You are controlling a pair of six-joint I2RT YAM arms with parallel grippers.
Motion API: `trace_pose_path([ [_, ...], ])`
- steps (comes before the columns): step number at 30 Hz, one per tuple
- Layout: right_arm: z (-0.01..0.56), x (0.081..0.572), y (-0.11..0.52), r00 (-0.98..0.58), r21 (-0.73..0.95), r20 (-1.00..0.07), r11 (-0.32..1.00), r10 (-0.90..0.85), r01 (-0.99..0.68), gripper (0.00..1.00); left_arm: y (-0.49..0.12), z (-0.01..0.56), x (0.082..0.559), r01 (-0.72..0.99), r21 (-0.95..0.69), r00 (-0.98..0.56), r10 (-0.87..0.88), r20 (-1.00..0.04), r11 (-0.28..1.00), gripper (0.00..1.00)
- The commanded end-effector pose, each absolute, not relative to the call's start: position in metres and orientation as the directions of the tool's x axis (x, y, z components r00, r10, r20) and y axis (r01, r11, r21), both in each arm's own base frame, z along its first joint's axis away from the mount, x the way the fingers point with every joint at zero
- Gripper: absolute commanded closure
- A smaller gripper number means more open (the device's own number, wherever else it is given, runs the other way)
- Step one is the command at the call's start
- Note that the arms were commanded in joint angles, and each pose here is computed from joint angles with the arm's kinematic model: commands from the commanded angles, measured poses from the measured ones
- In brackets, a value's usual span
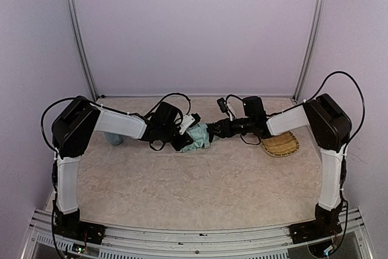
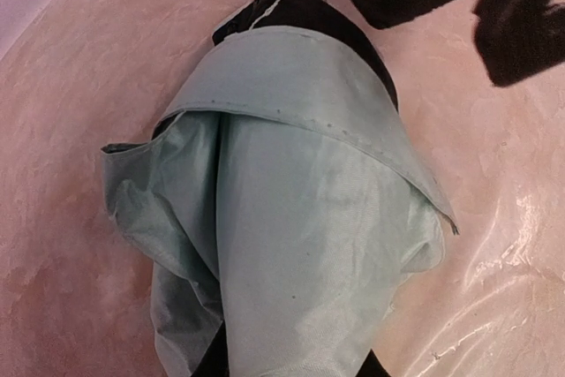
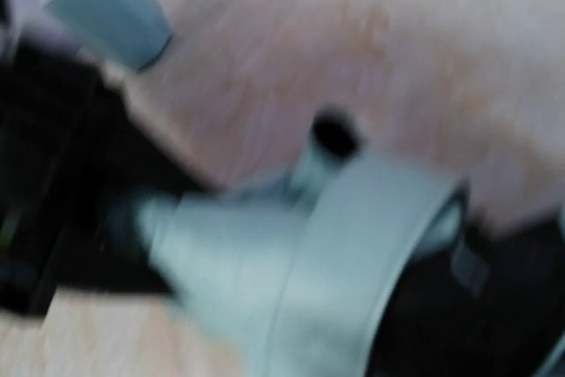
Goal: Put away the umbrella
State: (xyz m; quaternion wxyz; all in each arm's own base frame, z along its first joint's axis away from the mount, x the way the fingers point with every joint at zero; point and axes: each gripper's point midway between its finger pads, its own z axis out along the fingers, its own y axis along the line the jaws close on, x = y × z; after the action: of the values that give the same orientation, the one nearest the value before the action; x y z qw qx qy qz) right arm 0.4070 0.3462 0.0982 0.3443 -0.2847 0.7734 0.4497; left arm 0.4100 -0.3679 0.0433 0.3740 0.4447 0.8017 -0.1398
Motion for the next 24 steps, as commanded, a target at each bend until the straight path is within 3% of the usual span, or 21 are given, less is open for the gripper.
trace_pose_path([
  [1, 0.081, 0.426, 0.347, -0.634, 0.498, -0.761, 0.504, -0.136, -0.706, 0.57, -0.358, 0.023, 0.4, 0.826, 0.119, -0.342, 0.657, -0.672, 0.551, 1.0],
  [6, 0.078, 0.425, 0.355, -0.621, 0.482, -0.768, 0.499, -0.155, -0.72, 0.56, -0.36, 0.022, 0.4, 0.831, 0.115, -0.339, 0.659, -0.672, 0.545, 1.0],
  [11, 0.076, 0.407, 0.378, -0.581, 0.453, -0.781, 0.434, -0.229, -0.779, 0.66, -0.362, 0.02, 0.401, 0.831, 0.113, -0.343, 0.662, -0.667, 0.544, 1.0],
  [18, 0.074, 0.398, 0.384, -0.62, 0.517, -0.758, 0.395, -0.2, -0.76, 0.67, -0.362, 0.019, 0.401, 0.832, 0.112, -0.344, 0.664, -0.664, 0.543, 1.0],
  [24, 0.066, 0.386, 0.391, -0.666, 0.585, -0.718, 0.341, -0.204, -0.736, 0.85, -0.361, 0.019, 0.402, 0.829, 0.113, -0.348, 0.662, -0.663, 0.548, 1.0],
])
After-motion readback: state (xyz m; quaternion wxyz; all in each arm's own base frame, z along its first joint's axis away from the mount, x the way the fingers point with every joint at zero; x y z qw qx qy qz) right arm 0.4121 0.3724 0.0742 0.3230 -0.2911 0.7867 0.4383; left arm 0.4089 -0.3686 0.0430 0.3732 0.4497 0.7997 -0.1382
